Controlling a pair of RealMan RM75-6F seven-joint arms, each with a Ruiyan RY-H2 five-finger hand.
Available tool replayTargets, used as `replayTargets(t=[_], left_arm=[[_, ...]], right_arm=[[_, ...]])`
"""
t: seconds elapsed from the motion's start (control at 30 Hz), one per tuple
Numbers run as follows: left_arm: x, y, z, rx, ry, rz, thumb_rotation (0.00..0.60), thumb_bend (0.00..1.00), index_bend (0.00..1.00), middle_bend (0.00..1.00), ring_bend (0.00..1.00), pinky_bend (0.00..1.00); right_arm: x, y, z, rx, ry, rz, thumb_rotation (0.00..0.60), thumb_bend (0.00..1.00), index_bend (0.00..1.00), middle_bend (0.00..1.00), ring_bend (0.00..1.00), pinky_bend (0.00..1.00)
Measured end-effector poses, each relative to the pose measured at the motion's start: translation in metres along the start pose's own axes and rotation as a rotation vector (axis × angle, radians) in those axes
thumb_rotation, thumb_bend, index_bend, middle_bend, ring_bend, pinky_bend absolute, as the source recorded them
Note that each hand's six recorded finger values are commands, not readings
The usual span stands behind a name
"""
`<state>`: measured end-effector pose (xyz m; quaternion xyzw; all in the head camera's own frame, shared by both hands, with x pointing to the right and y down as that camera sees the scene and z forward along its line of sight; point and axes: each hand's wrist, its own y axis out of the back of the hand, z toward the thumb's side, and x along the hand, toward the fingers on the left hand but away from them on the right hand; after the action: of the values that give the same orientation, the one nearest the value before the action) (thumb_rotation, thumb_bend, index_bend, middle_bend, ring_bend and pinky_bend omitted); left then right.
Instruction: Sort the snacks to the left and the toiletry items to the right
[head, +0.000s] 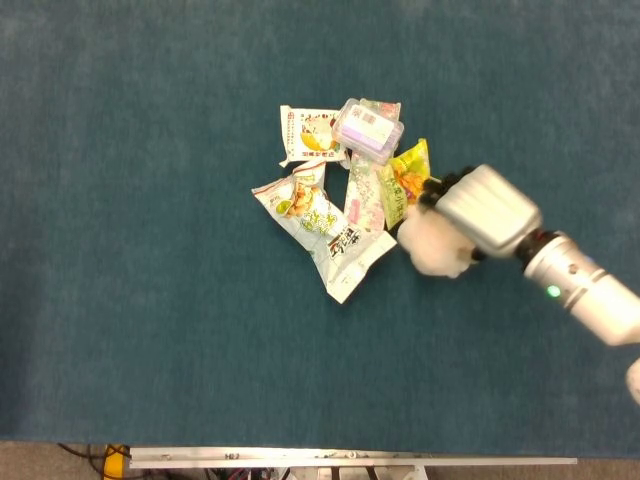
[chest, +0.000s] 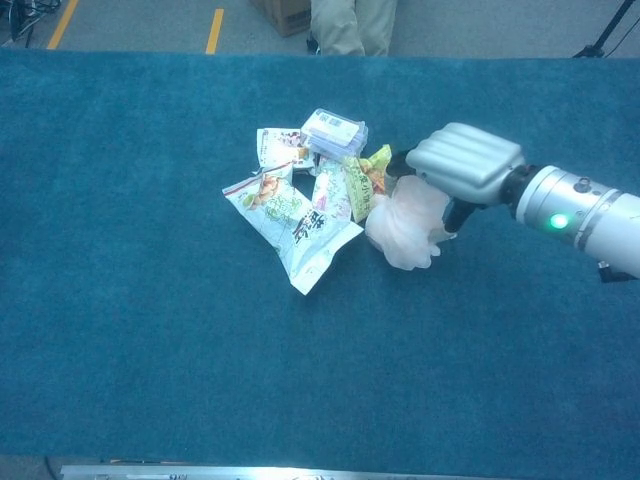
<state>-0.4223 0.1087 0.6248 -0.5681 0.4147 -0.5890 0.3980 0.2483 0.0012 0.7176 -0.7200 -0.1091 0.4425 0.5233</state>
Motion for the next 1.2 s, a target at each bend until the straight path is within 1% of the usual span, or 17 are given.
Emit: replayTargets(t=[0.2,0.37,0.53,0.77,0.87,1.07,1.2], left_arm=[[0.002,-0.002,-0.001,-0.003,0.004,-0.003,0.6,0.48,0.22,0.24,0.18,0.13],[0.005,-0.005,0.003,-0.006,-0.012,-0.01,0.6,0.48,0.22,0.24,0.18,0.13],[0.004,-0.003,0.002,-0.002,-0.007,-0.006,0.6,0.48,0.22,0.24,0.18,0.13],[0.002,-0.002,-0.002,0.0,0.007,-0.007,0.6,0.48,0.22,0.24,0.18,0.13],[0.002,-0.003,-0.001,-0.001,0.002,-0.008,0.6,0.48,0.22,0.24,0.18,0.13],[0.0,-0.004,0.001,-0.004,-0.001,-0.009,0.6,0.48,0.22,0.24,0.18,0.13],[-0.004,-0.003,-0.003,-0.006,0.01,-0.006,0.6,0.48,0.22,0.24,0.18,0.13]], right_arm=[[0.012,0.0,-0.04,0.016,-0.101,0.005,0.6,0.0,0.4,0.36,0.41,0.48],[0.014,0.001,-0.055,0.027,-0.146,0.0,0.6,0.0,0.4,0.36,0.4,0.48],[0.012,0.007,-0.056,0.014,-0.152,-0.013,0.6,0.0,0.4,0.36,0.38,0.48],[0.007,0.035,-0.065,-0.09,-0.182,-0.072,0.6,0.0,0.38,0.36,0.37,0.48],[0.0,0.048,-0.07,-0.109,-0.203,-0.098,0.6,0.0,0.37,0.35,0.36,0.48],[-0.024,0.065,-0.064,-0.121,-0.218,-0.12,0.6,0.0,0.3,0.34,0.34,0.48],[-0.041,0.072,-0.053,-0.112,-0.208,-0.107,0.6,0.0,0.19,0.28,0.28,0.48]])
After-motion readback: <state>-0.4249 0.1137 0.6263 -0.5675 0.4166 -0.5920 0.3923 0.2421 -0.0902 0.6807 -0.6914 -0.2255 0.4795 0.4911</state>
